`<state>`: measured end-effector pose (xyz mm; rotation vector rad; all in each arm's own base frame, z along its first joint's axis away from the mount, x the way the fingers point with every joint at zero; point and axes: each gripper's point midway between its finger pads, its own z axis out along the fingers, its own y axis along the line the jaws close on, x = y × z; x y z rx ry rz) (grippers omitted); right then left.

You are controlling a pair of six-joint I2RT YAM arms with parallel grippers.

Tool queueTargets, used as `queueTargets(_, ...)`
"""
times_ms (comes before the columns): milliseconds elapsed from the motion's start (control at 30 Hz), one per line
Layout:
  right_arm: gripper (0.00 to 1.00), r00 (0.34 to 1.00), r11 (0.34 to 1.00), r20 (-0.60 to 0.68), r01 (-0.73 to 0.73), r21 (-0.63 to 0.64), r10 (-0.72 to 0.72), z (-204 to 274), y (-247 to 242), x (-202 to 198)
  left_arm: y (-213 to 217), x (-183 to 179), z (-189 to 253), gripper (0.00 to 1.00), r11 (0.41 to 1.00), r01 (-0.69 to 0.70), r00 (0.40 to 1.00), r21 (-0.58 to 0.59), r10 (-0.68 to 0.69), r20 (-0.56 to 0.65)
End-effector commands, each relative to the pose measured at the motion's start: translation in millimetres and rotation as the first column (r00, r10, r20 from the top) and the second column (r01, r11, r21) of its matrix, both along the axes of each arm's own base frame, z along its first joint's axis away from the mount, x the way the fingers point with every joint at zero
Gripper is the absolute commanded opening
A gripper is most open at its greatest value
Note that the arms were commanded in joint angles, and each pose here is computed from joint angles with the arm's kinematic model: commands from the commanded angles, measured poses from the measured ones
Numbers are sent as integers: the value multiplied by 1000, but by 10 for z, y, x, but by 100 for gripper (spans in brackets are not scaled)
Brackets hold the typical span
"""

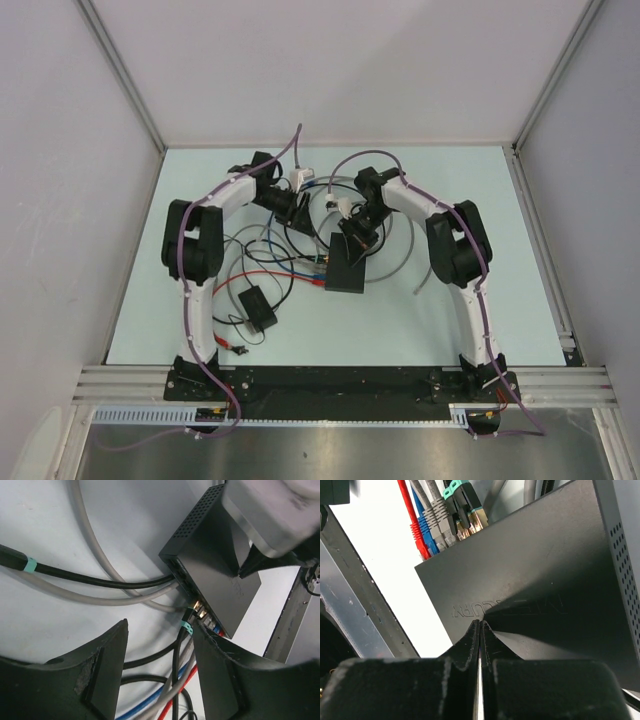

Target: Pull the plug from the switch port

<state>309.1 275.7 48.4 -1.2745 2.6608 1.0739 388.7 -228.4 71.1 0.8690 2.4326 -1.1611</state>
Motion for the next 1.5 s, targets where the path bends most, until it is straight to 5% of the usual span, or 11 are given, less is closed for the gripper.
queueTargets(0,0,997,991,72,-24,-129,33,-469,-211,211,-136,164,202,59,996,8,1000,-94,-5,28)
queueTargets(567,0,997,992,61,-30,-122,38,-546,-201,228,-202,5,-81,50,986,44,993,-160,-60,-98)
queueTargets(933,0,998,992,55,-32,-123,39,-550,-201,194,-250,-409,-290,49,979,124,962,-160,-158,-222)
queueTargets(1467,0,997,990,55,-40,-138,48,-568,-205,151,-373,-459,-239,48,965,161,954,-205,-206,-218)
